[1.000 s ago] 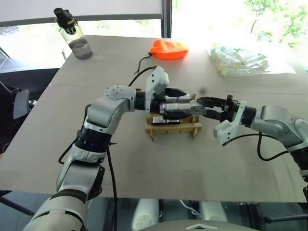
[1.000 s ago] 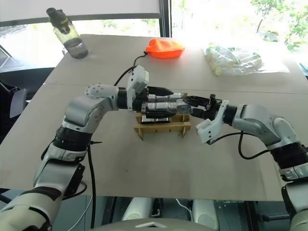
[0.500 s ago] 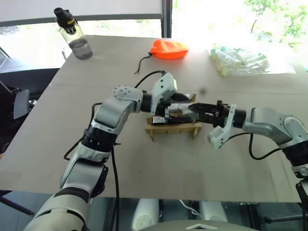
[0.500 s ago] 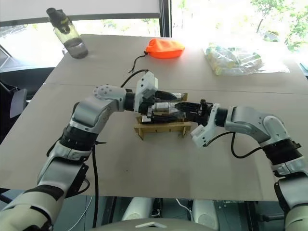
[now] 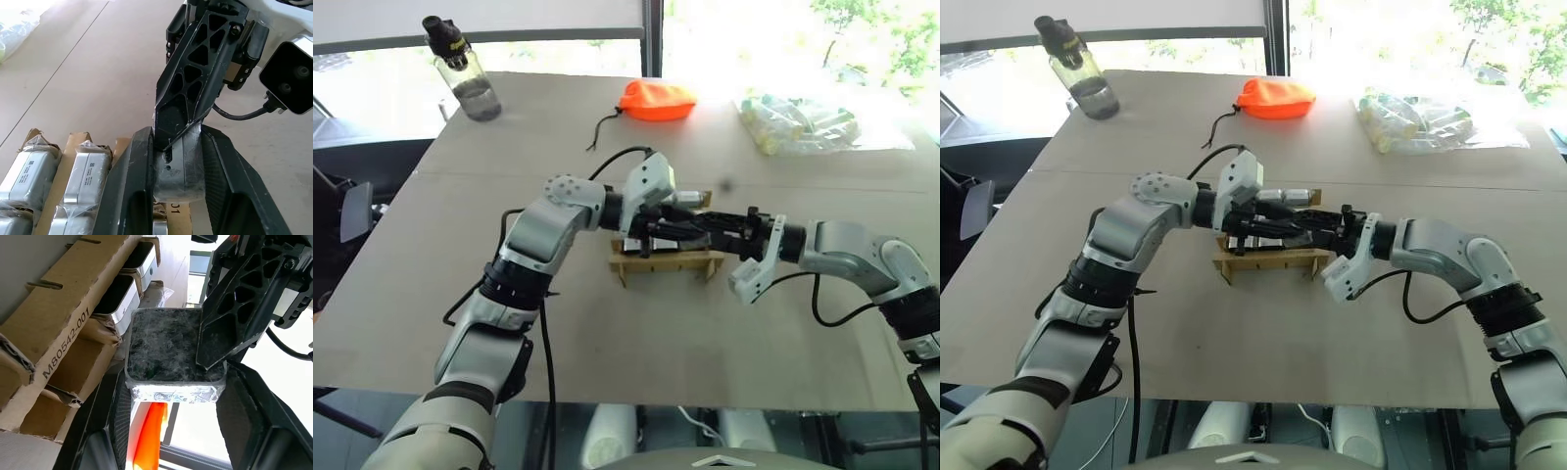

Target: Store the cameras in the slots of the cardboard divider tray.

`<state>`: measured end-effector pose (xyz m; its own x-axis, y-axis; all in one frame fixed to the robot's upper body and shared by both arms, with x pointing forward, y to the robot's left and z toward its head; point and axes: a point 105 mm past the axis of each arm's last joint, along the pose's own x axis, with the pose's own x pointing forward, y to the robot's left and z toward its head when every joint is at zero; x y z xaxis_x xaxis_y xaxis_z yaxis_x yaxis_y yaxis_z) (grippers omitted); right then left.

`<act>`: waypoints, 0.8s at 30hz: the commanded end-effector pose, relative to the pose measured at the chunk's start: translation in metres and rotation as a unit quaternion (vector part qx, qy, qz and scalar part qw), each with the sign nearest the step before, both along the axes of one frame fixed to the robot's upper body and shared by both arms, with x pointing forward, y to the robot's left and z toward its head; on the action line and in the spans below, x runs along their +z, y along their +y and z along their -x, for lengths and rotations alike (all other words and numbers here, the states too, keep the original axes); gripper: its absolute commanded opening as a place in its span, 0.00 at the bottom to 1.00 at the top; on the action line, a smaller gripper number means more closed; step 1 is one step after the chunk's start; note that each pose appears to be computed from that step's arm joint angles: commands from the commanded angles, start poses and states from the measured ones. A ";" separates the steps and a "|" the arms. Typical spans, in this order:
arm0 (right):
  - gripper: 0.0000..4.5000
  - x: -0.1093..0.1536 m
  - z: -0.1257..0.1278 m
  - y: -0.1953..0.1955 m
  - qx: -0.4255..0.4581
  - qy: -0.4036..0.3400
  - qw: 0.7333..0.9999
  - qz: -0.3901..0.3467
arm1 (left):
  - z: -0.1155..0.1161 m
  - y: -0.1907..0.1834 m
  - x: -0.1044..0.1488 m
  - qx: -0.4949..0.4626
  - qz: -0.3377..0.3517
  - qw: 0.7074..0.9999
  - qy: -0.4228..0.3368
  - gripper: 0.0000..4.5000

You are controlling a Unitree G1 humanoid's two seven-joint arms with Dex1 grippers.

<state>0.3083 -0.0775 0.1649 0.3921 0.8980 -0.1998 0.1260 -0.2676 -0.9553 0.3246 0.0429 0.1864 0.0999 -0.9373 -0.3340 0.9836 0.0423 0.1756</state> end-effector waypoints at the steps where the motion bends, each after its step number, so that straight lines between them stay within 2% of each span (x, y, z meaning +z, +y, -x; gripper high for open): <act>1: 0.53 0.017 -0.001 -0.008 -0.017 -0.019 1.000 -0.018 | 0.003 0.000 0.000 -0.009 -0.010 1.000 -0.006 0.17; 4: 0.83 0.024 -0.003 -0.013 -0.033 0.002 0.997 -0.071 | 0.004 0.000 0.002 -0.011 -0.007 1.000 -0.009 0.17; 5: 0.95 0.022 -0.003 -0.016 -0.046 0.031 0.994 -0.091 | 0.003 0.000 0.003 -0.010 -0.006 1.000 -0.014 0.17; 7: 0.96 0.016 -0.002 -0.023 -0.076 0.112 0.981 -0.138 | -0.001 0.001 0.006 -0.001 -0.003 1.000 -0.027 0.17; 10: 0.96 0.019 0.004 -0.032 -0.110 0.222 0.941 -0.229 | -0.007 0.002 0.011 0.014 0.003 0.999 -0.034 0.17; 14: 0.96 0.017 0.018 -0.050 -0.142 0.387 0.846 -0.338 | -0.007 -0.001 0.017 0.011 0.011 0.999 -0.048 0.17; 17: 0.96 -0.011 0.041 -0.068 -0.165 0.539 0.733 -0.381 | -0.008 -0.006 0.019 0.007 0.018 0.998 -0.057 0.17; 20: 0.96 -0.030 0.061 -0.075 -0.171 0.604 0.673 -0.391 | -0.008 -0.009 0.018 0.005 0.021 0.998 -0.056 0.17; 22: 0.96 -0.046 0.080 -0.075 -0.173 0.661 0.613 -0.398 | -0.009 -0.010 0.016 0.003 0.017 0.998 -0.058 0.17; 24: 0.96 -0.053 0.097 -0.071 -0.154 0.687 0.586 -0.401 | -0.008 -0.010 0.016 -0.001 0.019 0.998 -0.057 0.17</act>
<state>0.2214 -0.1567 0.0966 0.5629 0.8118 -0.1556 -0.8163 0.5755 0.0492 0.3343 0.0354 0.1898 0.1403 -0.9410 -0.3079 0.9701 0.0684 0.2330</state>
